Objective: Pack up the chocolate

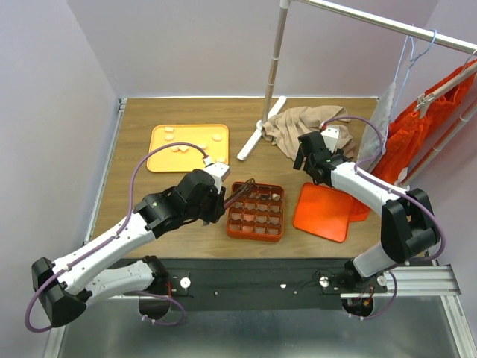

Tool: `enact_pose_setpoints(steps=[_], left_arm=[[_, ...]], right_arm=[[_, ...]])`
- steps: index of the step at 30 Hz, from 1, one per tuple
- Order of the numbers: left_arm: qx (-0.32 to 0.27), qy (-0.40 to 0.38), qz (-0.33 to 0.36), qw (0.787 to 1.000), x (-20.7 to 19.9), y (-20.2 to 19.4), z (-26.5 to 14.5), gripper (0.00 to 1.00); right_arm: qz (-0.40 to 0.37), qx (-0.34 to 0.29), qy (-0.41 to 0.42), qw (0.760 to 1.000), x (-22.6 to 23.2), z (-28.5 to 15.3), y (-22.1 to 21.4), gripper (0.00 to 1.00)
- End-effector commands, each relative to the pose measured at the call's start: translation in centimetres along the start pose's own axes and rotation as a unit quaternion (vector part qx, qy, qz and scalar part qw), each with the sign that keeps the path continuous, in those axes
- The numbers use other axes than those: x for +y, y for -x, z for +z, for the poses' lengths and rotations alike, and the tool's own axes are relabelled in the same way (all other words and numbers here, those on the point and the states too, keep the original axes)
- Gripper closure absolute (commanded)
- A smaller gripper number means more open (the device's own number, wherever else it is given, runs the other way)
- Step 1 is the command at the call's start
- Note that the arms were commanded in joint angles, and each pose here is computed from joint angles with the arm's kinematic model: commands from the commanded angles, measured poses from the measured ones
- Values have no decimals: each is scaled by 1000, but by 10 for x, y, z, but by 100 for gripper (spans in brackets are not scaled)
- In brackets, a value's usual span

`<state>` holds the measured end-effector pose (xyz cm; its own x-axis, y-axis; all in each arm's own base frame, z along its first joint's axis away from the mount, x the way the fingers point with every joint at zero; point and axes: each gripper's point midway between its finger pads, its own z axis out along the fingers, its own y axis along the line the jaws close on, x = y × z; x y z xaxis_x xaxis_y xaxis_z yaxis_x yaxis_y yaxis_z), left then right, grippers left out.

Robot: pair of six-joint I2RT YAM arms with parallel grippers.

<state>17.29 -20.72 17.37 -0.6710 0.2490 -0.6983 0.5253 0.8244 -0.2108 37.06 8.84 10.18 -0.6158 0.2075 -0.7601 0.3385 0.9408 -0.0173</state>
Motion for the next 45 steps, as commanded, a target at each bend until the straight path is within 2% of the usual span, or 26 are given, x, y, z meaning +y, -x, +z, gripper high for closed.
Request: enact_pose_setpoints(steps=[1,14,20,26,29,34,38,45], left_arm=[[-18,-18,-4,1000,-7,6,-4,66],[-22,-22,-9,999,-10,9,-6,52],[-31,-22,-11,999,-11,14,-10,52],[-86,-5,-32,996,-7,44,-33,54],[-106,12,-53,993,-1,51,-41,55],[-107,58,-93,988,15,51,-36,55],[-77,111,-135,982,35,45,-16,57],[-88,198,-243,945,96,56,-6,58]], right_arm=[[-3,-1,-3,1000,-3,-4,5,1],[-3,1,-2,1000,-3,-3,4,1],[-5,4,-1,1000,-2,-3,2,1],[-7,4,1,1000,-1,-3,2,1],[-7,6,1,1000,-1,-3,1,1],[-4,5,5,1000,1,-3,3,1],[-4,5,5,1000,2,-3,4,1],[-6,7,9,1000,3,-3,3,1]])
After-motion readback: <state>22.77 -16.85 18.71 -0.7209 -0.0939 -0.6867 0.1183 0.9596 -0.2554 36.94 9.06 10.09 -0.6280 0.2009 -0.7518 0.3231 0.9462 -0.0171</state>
